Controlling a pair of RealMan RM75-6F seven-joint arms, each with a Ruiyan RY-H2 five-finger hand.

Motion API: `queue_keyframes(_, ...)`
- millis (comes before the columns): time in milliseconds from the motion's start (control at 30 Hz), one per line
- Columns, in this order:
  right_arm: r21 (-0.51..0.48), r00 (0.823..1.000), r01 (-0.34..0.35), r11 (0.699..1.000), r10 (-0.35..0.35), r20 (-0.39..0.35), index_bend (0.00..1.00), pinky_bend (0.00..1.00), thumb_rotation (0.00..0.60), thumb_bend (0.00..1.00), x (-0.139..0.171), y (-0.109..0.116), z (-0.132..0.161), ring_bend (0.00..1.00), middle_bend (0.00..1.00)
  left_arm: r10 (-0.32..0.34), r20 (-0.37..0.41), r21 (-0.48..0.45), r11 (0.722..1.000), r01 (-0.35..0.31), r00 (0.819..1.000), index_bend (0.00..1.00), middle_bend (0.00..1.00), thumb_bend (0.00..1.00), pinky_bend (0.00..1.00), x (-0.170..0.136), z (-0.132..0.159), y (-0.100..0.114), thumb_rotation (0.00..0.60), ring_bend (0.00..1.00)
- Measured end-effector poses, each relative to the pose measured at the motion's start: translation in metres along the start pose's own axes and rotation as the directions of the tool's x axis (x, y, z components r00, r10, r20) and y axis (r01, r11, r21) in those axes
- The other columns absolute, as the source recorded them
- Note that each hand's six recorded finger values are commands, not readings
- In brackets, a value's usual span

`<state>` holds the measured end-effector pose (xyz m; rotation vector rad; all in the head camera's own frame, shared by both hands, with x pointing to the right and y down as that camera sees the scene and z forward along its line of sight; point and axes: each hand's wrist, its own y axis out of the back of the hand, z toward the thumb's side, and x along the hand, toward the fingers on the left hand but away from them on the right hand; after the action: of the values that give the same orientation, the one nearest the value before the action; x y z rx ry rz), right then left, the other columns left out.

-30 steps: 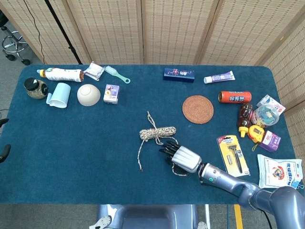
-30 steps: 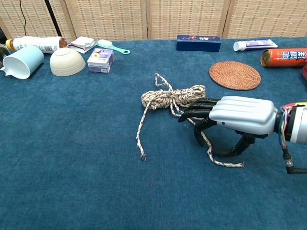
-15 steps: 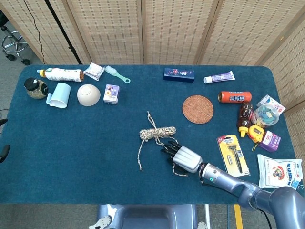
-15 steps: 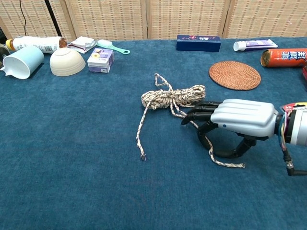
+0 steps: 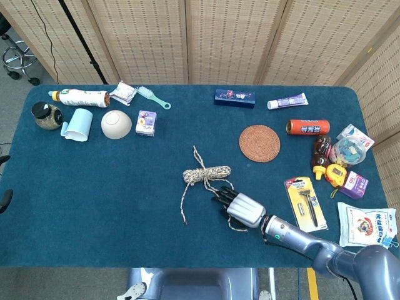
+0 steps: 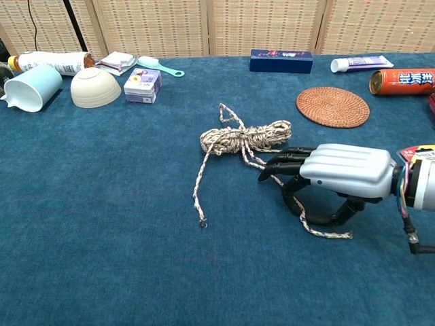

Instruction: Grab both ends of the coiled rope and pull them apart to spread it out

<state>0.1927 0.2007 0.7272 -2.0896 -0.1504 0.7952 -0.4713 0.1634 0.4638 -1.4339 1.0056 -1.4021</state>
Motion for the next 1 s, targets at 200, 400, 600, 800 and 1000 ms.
queue_keyframes(200,-0.001,1.0,-0.003,1.0,0.003,0.001,0.53,0.0,0.6,0.37,0.0,-0.001,0.001,0.03,0.15,0.002,-0.003,-0.001,1.0,-0.002,1.0,0.18,0.09,0.36,0.01,0.0,-0.001,0.0,0.597,0.15)
queue_keyframes(400,-0.004,1.0,-0.003,1.0,0.003,-0.002,0.54,0.0,0.6,0.41,0.0,-0.001,0.002,0.04,0.16,0.004,-0.003,-0.002,1.0,-0.004,1.0,0.18,0.09,0.36,0.01,-0.001,-0.002,0.001,0.597,0.15)
queue_keyframes(600,-0.008,1.0,0.0,1.0,0.0,0.0,0.56,0.0,0.6,0.46,-0.001,0.0,0.002,0.05,0.17,0.003,-0.003,-0.002,1.0,-0.003,1.0,0.18,0.09,0.36,0.01,0.0,-0.002,0.001,0.597,0.15)
queue_keyframes(800,-0.017,1.0,0.016,1.0,-0.016,0.008,0.57,0.0,0.6,0.5,-0.001,0.004,0.001,0.06,0.18,0.002,0.01,0.001,1.0,-0.002,1.0,0.18,0.09,0.36,0.01,0.001,-0.001,0.0,0.597,0.15)
queue_keyframes(1000,-0.035,0.998,0.058,0.998,-0.057,0.026,0.58,0.0,0.6,0.5,0.0,0.013,-0.001,0.07,0.19,-0.01,0.052,0.001,1.0,0.01,0.999,0.18,0.09,0.36,0.01,0.004,0.008,-0.005,0.598,0.16)
